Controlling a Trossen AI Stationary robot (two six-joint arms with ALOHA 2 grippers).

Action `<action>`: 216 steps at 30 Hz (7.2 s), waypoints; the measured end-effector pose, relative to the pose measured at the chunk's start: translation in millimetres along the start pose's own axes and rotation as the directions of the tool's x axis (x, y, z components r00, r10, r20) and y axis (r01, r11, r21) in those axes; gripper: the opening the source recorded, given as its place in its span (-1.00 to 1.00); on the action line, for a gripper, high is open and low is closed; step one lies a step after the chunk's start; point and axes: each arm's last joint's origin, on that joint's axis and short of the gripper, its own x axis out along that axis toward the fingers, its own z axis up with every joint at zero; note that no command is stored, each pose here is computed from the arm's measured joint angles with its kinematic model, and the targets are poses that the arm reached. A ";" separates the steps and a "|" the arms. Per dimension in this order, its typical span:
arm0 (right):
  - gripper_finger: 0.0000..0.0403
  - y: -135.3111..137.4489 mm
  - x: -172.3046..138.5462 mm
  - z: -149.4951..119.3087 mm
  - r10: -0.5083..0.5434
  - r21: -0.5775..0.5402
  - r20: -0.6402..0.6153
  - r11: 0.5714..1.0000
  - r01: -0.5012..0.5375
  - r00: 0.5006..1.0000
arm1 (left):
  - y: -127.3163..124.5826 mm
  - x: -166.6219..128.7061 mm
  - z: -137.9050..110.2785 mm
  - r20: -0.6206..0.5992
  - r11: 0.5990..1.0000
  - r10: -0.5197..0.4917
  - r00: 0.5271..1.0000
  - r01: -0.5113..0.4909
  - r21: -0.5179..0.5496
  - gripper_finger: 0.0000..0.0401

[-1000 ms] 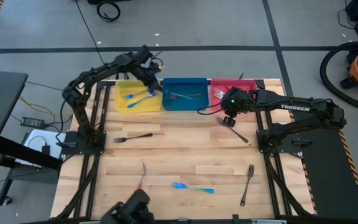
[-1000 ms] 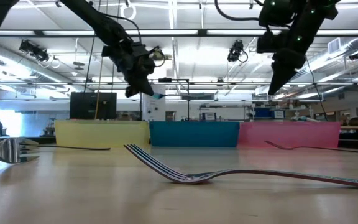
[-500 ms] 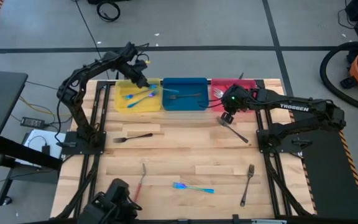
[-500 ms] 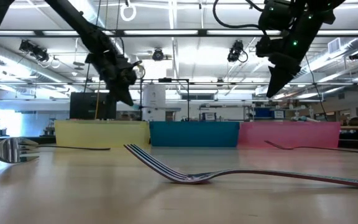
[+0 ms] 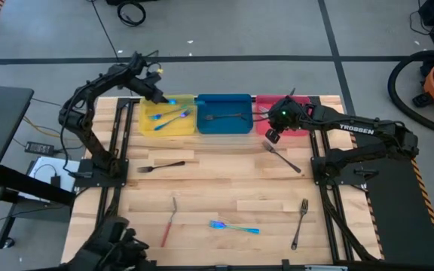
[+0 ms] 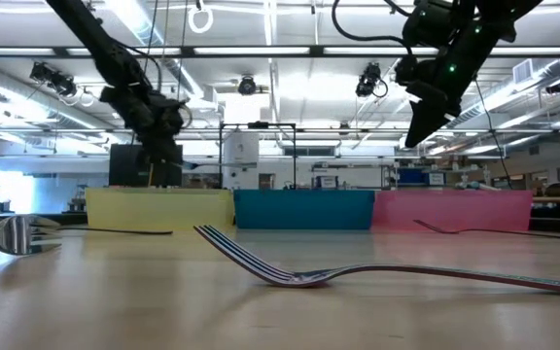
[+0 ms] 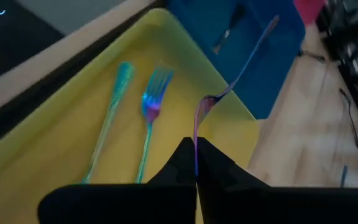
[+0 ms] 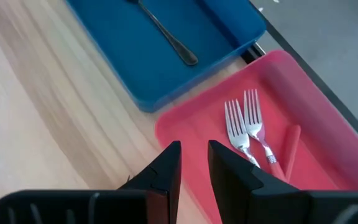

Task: Sort silverware by color (type)
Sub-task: Put the iridescent fork into the yellow bin, then put the black fork into the blue bin

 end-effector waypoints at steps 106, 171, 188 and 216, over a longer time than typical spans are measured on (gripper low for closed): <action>-0.12 -3.5 69.7 -49.4 0.252 0.252 -0.293 0.951 -0.180 0.922 | -242.4 115.0 -81.3 0.066 0.692 -0.111 0.992 0.030 0.721 -0.40; -0.46 22.4 89.0 -56.0 0.234 0.126 -0.360 0.971 -0.201 0.903 | -263.7 117.6 -91.1 0.066 0.697 -0.185 0.980 0.084 0.712 -0.40; -0.45 19.0 54.3 -30.3 0.328 0.138 -0.236 0.943 -0.303 0.915 | -259.4 117.2 -87.4 0.119 0.715 -0.127 0.985 0.007 0.699 -0.40; -0.45 -8.5 94.7 153.8 0.143 -0.174 0.372 0.981 -0.082 0.917 | -192.1 82.7 -67.5 0.062 0.784 0.135 0.989 -0.145 0.604 -0.40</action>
